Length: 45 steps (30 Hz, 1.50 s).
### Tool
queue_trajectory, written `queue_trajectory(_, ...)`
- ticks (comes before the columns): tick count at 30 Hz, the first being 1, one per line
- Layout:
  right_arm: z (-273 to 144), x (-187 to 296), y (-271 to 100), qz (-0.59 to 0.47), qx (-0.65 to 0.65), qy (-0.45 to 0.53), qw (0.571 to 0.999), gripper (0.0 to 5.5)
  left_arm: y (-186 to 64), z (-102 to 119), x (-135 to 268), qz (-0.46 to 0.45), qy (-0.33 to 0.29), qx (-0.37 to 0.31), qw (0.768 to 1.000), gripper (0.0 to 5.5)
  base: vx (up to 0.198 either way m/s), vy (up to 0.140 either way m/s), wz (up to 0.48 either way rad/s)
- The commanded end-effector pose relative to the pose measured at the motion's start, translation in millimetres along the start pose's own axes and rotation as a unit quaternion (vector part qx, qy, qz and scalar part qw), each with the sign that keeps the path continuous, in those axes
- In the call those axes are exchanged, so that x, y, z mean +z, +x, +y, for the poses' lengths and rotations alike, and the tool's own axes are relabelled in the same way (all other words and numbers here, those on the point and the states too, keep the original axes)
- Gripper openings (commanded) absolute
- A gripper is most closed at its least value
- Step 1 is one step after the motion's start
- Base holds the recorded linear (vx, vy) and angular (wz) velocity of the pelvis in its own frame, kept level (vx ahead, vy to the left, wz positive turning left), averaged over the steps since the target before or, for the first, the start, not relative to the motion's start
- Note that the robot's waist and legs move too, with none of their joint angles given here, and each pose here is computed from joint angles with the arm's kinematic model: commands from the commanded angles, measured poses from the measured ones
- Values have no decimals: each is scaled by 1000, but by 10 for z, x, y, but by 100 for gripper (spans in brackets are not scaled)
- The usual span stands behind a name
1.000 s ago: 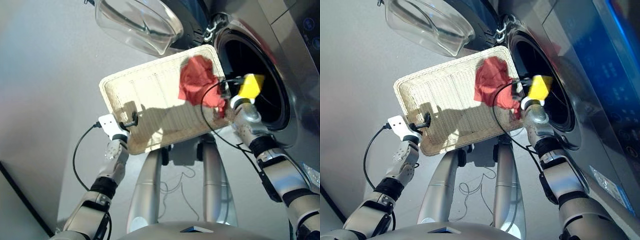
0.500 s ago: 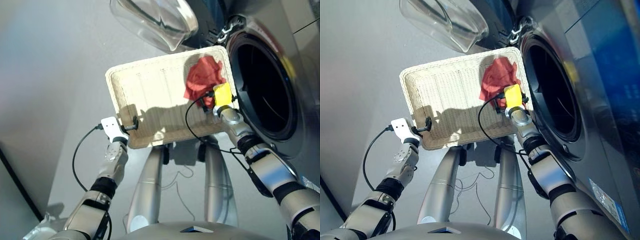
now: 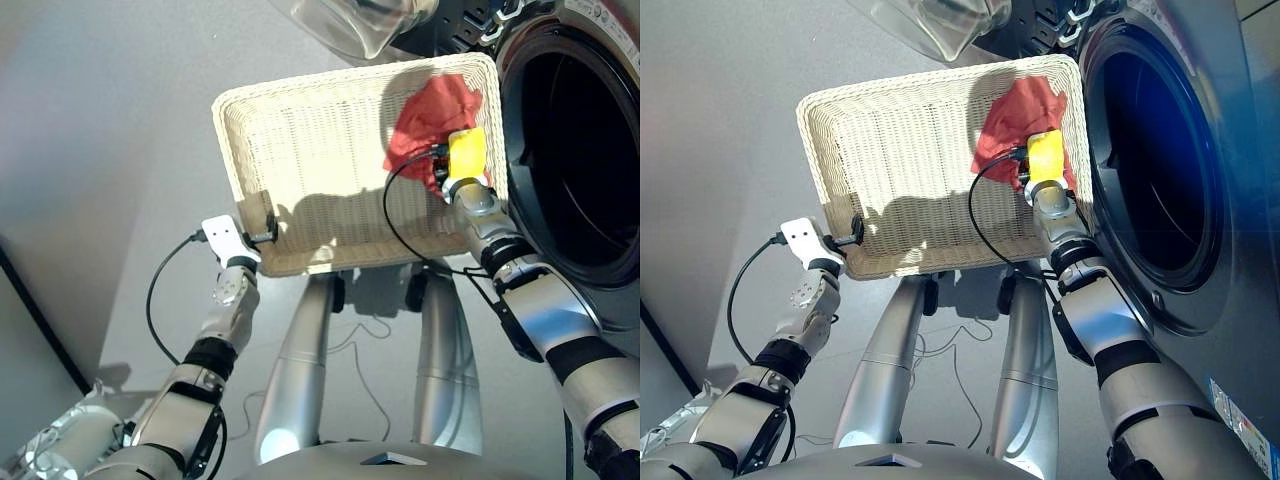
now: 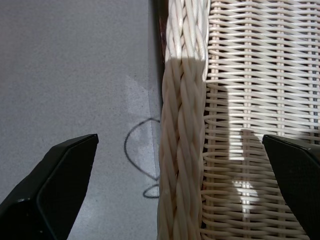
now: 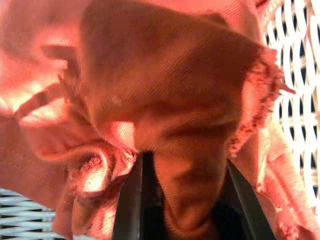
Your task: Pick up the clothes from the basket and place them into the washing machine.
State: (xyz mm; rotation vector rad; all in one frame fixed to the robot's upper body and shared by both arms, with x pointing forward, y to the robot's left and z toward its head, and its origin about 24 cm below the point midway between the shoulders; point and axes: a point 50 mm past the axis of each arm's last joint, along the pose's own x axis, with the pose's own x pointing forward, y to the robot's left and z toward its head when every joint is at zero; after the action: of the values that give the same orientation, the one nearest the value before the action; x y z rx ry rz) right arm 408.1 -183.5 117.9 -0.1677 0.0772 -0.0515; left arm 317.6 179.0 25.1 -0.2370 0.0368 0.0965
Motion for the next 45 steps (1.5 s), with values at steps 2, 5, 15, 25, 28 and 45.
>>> queue_trajectory(2,114,137,-5,-44,20,78,996,0,-97,217,42,-20,5,18,1000,550,0,0,0)
queue_trajectory(5,75,197,-43,-78,15,143,987,0,-101,233,37,-19,6,20,1000,550,0,0,0)
queue_trajectory(15,-634,314,-333,-228,-120,376,890,0,-248,287,-152,6,6,27,1000,550,1,10,-19)
queue_trajectory(25,-1877,972,-1038,-458,-377,429,682,0,-372,332,-275,19,9,32,999,550,3,33,-102)
queue_trajectory(28,-1852,798,-939,-407,-385,391,730,17,-395,376,-303,26,16,38,999,550,0,0,0)
queue_trajectory(45,-767,-377,-573,-137,-184,225,947,550,-508,474,-378,40,2,43,998,550,0,0,0)
